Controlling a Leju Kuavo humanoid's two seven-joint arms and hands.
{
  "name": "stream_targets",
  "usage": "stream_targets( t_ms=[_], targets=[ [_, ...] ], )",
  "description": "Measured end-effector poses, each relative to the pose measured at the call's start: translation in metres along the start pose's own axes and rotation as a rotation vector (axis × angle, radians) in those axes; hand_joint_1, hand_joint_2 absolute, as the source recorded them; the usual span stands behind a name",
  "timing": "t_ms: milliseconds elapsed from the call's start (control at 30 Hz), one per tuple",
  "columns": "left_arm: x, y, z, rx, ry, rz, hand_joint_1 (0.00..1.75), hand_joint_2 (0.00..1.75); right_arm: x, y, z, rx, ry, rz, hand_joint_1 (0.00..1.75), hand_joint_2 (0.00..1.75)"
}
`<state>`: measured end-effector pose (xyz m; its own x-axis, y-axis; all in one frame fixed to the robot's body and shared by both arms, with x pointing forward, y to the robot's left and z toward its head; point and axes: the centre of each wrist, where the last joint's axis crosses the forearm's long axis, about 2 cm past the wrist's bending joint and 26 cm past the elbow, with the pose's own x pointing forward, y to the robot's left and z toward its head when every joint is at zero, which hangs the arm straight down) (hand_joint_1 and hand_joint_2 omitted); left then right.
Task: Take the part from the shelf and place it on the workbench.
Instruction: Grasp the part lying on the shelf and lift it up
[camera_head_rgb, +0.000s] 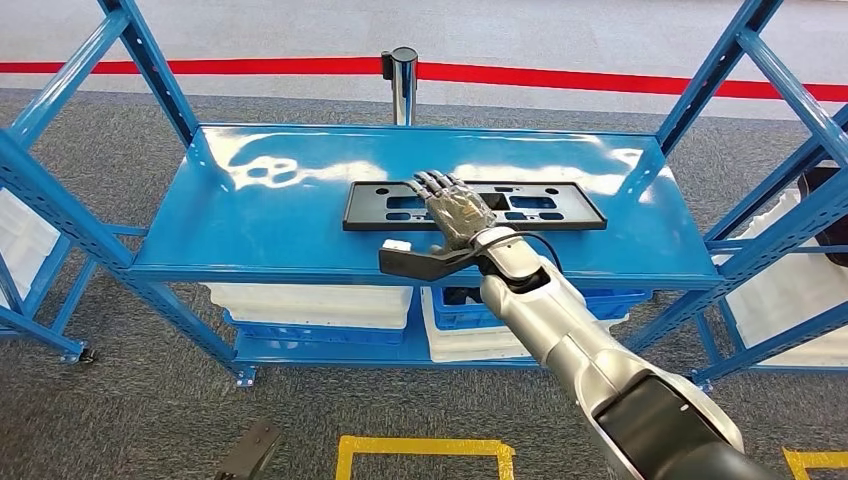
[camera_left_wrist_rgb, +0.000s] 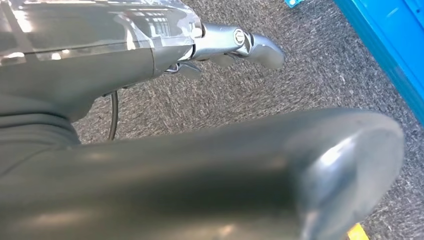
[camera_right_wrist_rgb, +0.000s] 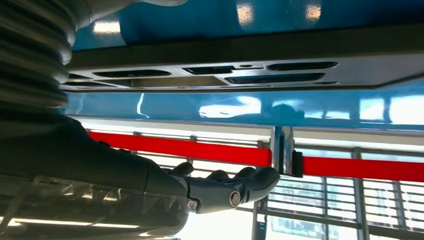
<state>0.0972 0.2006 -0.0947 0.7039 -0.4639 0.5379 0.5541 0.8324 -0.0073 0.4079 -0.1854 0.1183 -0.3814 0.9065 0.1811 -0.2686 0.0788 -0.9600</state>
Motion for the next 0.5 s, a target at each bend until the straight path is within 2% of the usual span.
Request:
stream_targets(
  t_ms=[233, 500],
  targets=[
    [0.001, -0.001, 0.000, -0.005, 0.007, -0.009, 0.00, 0.00, 0.004, 0.014, 0.003, 0.049, 0.116, 0.037, 0.00, 1.75],
    [-0.004, -0.004, 0.001, -0.011, 0.025, -0.008, 0.00, 0.00, 0.000, 0.029, 0.010, 0.033, 0.210, 0.049, 0.00, 1.75]
  ],
)
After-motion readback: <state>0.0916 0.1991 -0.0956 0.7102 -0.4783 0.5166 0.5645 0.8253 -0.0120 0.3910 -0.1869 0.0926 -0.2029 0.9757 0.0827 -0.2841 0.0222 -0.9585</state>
